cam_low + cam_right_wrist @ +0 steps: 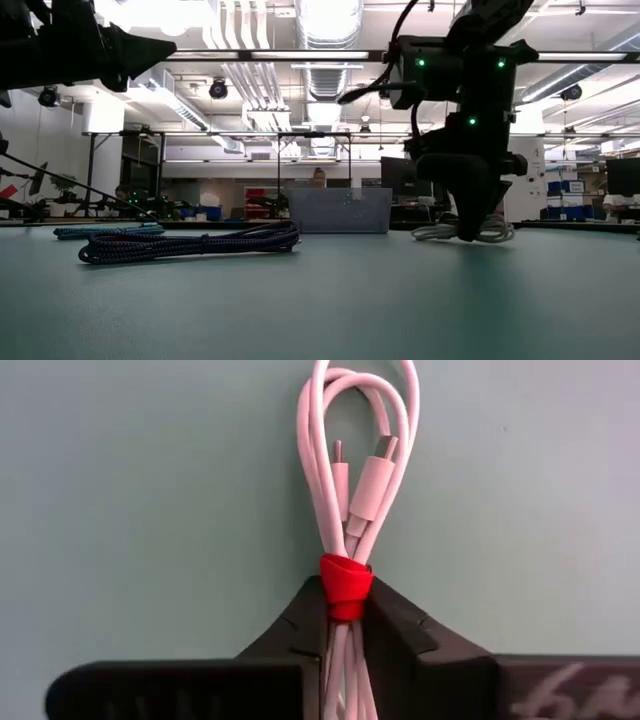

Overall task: Pick and place USB-C Cables
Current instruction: Put the white charger cable into the black container

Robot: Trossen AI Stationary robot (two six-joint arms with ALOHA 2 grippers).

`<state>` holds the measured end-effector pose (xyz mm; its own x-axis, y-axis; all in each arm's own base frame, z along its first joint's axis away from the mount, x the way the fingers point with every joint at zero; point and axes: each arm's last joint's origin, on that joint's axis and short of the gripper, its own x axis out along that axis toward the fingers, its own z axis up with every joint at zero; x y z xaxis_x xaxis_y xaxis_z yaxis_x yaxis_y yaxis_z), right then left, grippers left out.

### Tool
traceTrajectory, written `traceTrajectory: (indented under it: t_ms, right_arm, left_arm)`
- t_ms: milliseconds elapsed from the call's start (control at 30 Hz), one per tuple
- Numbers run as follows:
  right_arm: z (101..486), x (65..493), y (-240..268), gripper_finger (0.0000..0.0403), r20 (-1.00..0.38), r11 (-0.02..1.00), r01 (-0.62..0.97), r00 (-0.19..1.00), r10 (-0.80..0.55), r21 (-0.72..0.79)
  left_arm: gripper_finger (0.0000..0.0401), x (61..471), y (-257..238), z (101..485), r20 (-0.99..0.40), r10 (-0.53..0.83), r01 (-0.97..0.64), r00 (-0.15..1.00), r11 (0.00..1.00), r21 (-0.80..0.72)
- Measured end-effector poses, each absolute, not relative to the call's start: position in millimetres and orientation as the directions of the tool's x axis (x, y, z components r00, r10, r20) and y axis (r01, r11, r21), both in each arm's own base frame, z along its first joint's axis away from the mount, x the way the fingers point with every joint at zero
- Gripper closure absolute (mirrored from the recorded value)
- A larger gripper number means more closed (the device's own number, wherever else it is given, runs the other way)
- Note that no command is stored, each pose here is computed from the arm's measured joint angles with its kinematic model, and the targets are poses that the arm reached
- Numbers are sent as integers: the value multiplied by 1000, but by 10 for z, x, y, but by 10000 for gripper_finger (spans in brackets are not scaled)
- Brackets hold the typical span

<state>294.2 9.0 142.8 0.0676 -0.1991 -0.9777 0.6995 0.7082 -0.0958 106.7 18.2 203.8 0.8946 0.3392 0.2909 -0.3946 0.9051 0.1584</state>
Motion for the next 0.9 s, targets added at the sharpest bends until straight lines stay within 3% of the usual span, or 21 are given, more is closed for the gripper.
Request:
traceTrajectory:
  t_ms: [167, 500, 900]
  right_arm:
    - [1599, 2967, 84, 374, -977, 746, 660, 87, -197, -91]
    - [2324, 3148, -66, 371, -942, 799, 589, 190, -276, -116]
    - [2777, 3275, -411, 370, -926, 869, 484, 274, -261, -102]
  left_arm:
    - [401, 1067, 182, 2037, 290, 340, -395, 895, 905, 159]
    - [401, 1061, 182, 2056, 310, 339, -398, 888, 904, 152]
    - [401, 1081, 184, 2036, 290, 340, -395, 895, 905, 159]
